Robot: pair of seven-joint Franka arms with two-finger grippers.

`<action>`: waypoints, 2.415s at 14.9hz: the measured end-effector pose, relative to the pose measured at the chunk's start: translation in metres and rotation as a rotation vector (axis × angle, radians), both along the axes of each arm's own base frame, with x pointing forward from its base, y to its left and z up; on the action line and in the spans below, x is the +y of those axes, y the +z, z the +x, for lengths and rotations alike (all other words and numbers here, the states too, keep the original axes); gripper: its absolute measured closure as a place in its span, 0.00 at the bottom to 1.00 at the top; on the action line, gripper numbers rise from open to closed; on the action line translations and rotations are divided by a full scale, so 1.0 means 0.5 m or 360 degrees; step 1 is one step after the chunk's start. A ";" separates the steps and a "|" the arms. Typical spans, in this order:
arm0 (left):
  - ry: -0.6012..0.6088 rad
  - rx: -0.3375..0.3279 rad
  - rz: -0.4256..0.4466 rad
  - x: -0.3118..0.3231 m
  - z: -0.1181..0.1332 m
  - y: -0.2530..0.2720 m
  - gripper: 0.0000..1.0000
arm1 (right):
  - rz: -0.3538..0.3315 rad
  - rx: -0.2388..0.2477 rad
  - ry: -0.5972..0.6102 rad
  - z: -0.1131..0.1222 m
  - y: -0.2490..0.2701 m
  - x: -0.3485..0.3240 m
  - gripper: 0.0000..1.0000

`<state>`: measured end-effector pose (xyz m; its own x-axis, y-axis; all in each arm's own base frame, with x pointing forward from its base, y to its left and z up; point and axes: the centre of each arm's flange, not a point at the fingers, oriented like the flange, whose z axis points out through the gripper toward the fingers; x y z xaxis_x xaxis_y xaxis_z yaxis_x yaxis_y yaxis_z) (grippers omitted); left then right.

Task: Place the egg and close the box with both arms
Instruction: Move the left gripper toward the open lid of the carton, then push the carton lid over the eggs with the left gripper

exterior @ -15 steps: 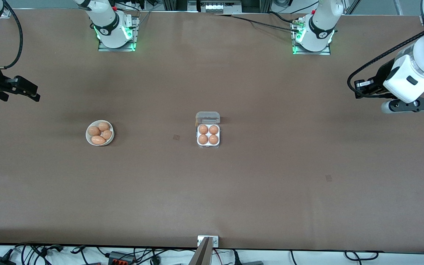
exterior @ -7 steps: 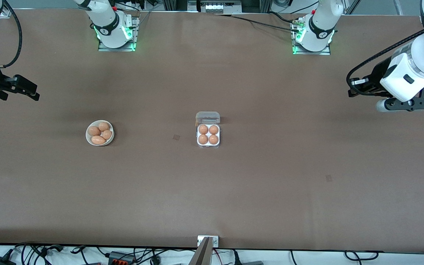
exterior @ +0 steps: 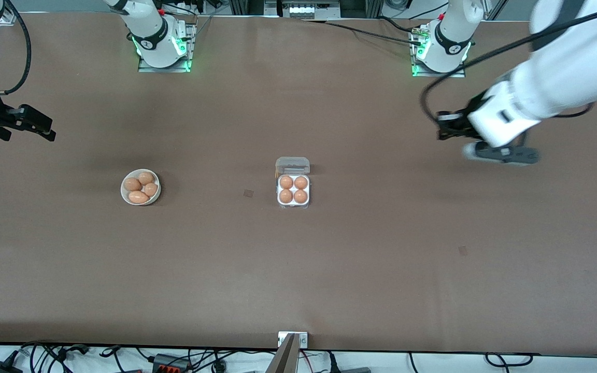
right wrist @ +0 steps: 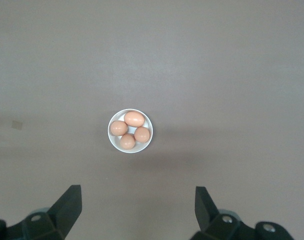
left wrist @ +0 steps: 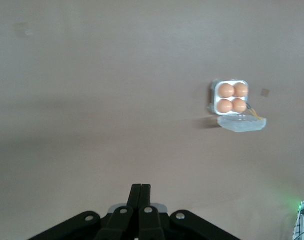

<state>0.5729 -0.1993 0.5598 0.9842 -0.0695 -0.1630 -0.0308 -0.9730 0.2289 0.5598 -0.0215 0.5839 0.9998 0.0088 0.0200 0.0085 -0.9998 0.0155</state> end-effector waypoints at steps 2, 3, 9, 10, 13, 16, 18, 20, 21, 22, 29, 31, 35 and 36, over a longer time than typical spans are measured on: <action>-0.0022 0.0002 -0.0004 -0.073 0.002 -0.041 0.99 | 0.0000 -0.0007 0.0002 -0.002 0.005 0.001 0.00; -0.0020 0.0013 -0.0003 -0.110 0.002 -0.066 0.99 | 0.0000 -0.0011 0.0002 -0.003 0.008 0.002 0.00; 0.0103 0.0005 -0.0016 -0.367 -0.033 -0.224 0.99 | 0.0000 -0.0021 0.0004 -0.006 0.014 0.003 0.00; 0.0088 0.0017 -0.0012 -0.397 -0.043 -0.251 0.99 | 0.0000 -0.0021 0.0004 -0.006 0.014 0.003 0.00; 0.0078 0.0084 0.0020 -0.453 -0.073 -0.309 0.99 | 0.0000 -0.0020 0.0004 -0.006 0.014 0.003 0.00; 0.0155 0.0154 0.0061 -0.506 -0.110 -0.349 0.99 | 0.0000 -0.0020 0.0004 -0.006 0.014 0.003 0.00; 0.0166 0.0174 0.0078 -0.520 -0.121 -0.365 0.99 | 0.0000 -0.0020 0.0003 -0.006 0.014 0.003 0.00; 0.0154 0.0190 0.0095 -0.530 -0.134 -0.378 0.99 | 0.0000 -0.0019 0.0003 -0.006 0.014 0.003 0.00; 0.0146 0.0198 0.0102 -0.535 -0.142 -0.384 0.99 | 0.0000 -0.0018 0.0003 -0.006 0.014 0.003 0.00; 0.0141 0.0205 0.0111 -0.542 -0.151 -0.388 0.99 | 0.0000 -0.0018 0.0003 -0.006 0.014 0.003 0.00; 0.0143 0.0262 0.0176 -0.627 -0.223 -0.495 0.99 | 0.0000 -0.0017 0.0003 -0.006 0.014 0.002 0.00; 0.0147 0.0263 0.0175 -0.637 -0.226 -0.536 0.99 | 0.0000 -0.0017 0.0003 -0.006 0.014 0.003 0.00; 0.0183 0.0255 0.0167 -0.638 -0.214 -0.602 0.99 | 0.0000 -0.0018 0.0003 -0.006 0.014 0.003 0.00; 0.0187 0.0255 0.0168 -0.637 -0.212 -0.608 0.99 | 0.0000 -0.0019 0.0003 -0.006 0.014 0.002 0.00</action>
